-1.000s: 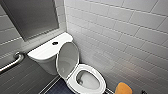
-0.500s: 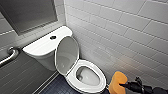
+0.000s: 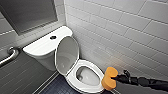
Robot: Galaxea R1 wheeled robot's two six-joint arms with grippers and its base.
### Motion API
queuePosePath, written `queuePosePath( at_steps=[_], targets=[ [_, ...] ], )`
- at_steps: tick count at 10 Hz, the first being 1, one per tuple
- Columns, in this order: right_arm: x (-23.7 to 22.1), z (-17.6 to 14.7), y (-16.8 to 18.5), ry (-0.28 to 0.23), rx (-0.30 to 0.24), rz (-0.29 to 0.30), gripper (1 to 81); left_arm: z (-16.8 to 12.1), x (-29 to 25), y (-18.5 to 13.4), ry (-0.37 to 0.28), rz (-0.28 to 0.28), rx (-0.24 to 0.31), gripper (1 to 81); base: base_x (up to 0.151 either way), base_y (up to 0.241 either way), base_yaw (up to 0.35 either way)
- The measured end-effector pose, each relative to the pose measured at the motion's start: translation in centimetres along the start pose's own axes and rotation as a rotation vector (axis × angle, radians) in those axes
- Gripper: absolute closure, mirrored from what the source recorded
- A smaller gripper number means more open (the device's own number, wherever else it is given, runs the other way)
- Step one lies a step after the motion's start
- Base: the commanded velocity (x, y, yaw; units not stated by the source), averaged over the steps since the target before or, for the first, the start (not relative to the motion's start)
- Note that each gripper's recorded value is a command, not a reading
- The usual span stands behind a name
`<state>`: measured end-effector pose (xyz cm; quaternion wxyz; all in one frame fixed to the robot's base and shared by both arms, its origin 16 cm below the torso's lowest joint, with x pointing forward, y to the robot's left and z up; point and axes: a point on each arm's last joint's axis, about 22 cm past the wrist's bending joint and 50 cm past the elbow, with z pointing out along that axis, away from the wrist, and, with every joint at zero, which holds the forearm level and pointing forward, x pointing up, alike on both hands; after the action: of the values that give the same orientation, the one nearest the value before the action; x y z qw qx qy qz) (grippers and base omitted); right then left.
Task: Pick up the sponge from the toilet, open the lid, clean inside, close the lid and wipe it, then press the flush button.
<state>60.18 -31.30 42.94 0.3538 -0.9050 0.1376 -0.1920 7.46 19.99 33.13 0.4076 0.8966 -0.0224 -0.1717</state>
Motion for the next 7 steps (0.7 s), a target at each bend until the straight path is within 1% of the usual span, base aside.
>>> queuePosePath(
  at_steps=[2, 3, 4, 5, 6, 7],
  targets=[
    [0.9, 1.6, 0.8, -0.012, -0.021, 0.004, 81.1, 0.7, 0.1, 0.3, 0.01, 0.0, -0.008, 1.0, 0.0, 0.0, 0.0],
    [1.7, 2.5, 0.5, -0.013, -0.023, -0.001, 81.1, 1.2, -0.1, 0.5, 0.009, 0.0, -0.011, 1.0, 0.0, 0.0, 0.0],
    [2.1, 3.0, -0.1, -0.016, -0.015, -0.008, 81.1, 2.1, -0.2, 1.2, 0.01, -0.001, -0.026, 1.0, 0.0, 0.0, 0.0],
    [3.0, 4.4, -1.6, -0.017, 0.004, -0.021, 81.1, 2.6, -0.5, 1.9, 0.011, 0.002, -0.039, 1.0, 0.0, 0.0, 0.0],
    [3.2, 5.6, -2.8, -0.023, 0.021, -0.031, 81.1, 2.7, -0.8, 2.0, 0.005, 0.002, -0.04, 1.0, 0.0, 0.0, 0.0],
    [3.2, 7.4, -4.6, -0.04, 0.044, -0.044, 81.1, 2.4, -0.8, 1.6, 0.004, 0.004, -0.032, 1.0, 0.0, 0.0, 0.0]
  ],
)
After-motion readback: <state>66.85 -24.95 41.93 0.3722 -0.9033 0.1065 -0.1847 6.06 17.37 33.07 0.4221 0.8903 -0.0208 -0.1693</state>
